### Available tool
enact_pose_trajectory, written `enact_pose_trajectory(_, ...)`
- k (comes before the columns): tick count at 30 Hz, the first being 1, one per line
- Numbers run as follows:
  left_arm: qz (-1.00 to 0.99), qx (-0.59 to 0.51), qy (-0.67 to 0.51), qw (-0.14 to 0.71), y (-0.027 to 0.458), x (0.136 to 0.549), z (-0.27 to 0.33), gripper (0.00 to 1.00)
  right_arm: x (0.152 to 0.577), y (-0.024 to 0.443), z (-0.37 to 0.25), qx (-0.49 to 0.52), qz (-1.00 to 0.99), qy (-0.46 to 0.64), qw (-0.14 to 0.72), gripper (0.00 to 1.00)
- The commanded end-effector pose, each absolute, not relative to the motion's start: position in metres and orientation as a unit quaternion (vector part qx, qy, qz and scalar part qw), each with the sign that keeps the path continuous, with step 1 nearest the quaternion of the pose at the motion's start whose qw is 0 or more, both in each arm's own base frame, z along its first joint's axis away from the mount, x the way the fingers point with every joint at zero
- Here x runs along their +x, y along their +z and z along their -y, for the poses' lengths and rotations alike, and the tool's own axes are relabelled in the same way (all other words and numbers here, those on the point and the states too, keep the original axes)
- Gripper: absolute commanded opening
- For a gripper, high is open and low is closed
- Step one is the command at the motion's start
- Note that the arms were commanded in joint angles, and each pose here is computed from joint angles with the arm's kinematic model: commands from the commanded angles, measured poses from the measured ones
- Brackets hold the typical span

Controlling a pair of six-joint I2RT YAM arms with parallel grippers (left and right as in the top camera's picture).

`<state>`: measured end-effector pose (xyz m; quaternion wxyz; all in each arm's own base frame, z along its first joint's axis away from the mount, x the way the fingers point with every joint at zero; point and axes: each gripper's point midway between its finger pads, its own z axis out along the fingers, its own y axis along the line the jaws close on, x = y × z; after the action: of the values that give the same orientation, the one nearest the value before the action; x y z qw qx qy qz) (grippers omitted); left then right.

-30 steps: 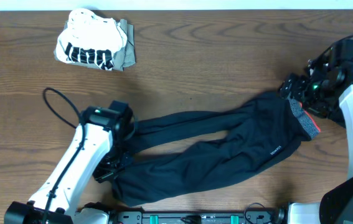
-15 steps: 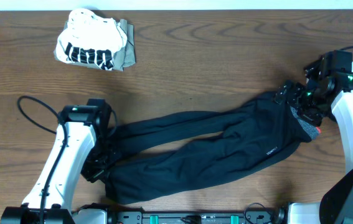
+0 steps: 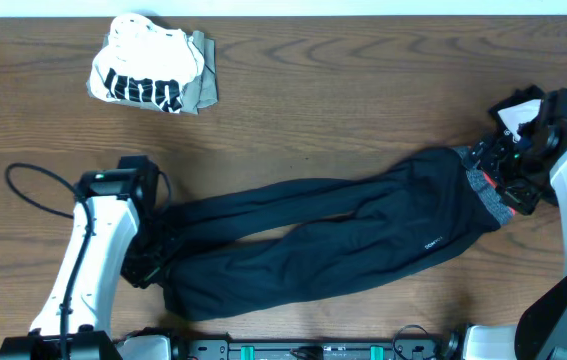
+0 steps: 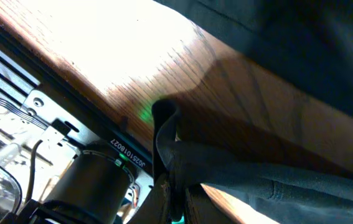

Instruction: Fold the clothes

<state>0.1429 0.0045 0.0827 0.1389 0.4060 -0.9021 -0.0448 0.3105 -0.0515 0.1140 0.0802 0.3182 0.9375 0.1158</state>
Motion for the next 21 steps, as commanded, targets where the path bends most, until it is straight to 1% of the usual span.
enact_pose_trajectory(1,0.903,0.408,-0.041,0.126,0.087,0.147,-0.009,0.09,0.319,0.123,0.019,0.240,-0.948,0.185,0.094,0.99)
enact_pose_trajectory(7,0.903,0.408,-0.041,0.126,0.087,0.146,-0.009,0.09,0.333,0.119,-0.006,0.192,-0.959,0.179,0.106,0.99)
enact_pose_trajectory(8,0.903,0.408,-0.040,0.127,0.087,0.146,-0.009,0.09,0.336,0.116,-0.007,0.193,-0.960,0.170,0.107,0.98)
enact_pose_trajectory(9,0.903,0.408,-0.038,0.127,0.087,0.147,-0.008,0.09,0.340,0.112,-0.008,0.193,-0.962,0.160,0.109,0.95)
enact_pose_trajectory(10,0.903,0.409,-0.038,0.127,0.087,0.147,-0.008,0.09,0.344,0.108,-0.009,0.189,-0.964,0.153,0.111,0.91)
enact_pose_trajectory(12,0.903,0.408,-0.038,0.127,0.087,0.146,-0.008,0.09,0.351,0.101,-0.015,0.179,-0.965,0.154,0.114,0.76)
enact_pose_trajectory(15,0.906,0.402,-0.037,0.128,0.087,0.146,-0.008,0.09,0.357,0.091,-0.020,0.174,-0.967,0.154,0.107,0.44)
enact_pose_trajectory(16,0.906,0.402,-0.037,0.128,0.087,0.146,-0.008,0.09,0.356,0.086,-0.021,0.177,-0.967,0.154,0.100,0.36)
enact_pose_trajectory(17,0.906,0.402,-0.037,0.128,0.087,0.146,-0.008,0.09,0.356,0.082,-0.021,0.177,-0.968,0.154,0.094,0.33)
enact_pose_trajectory(21,0.906,0.402,-0.032,0.125,0.086,0.149,-0.007,0.09,0.354,0.065,-0.022,0.181,-0.969,0.153,0.067,0.31)
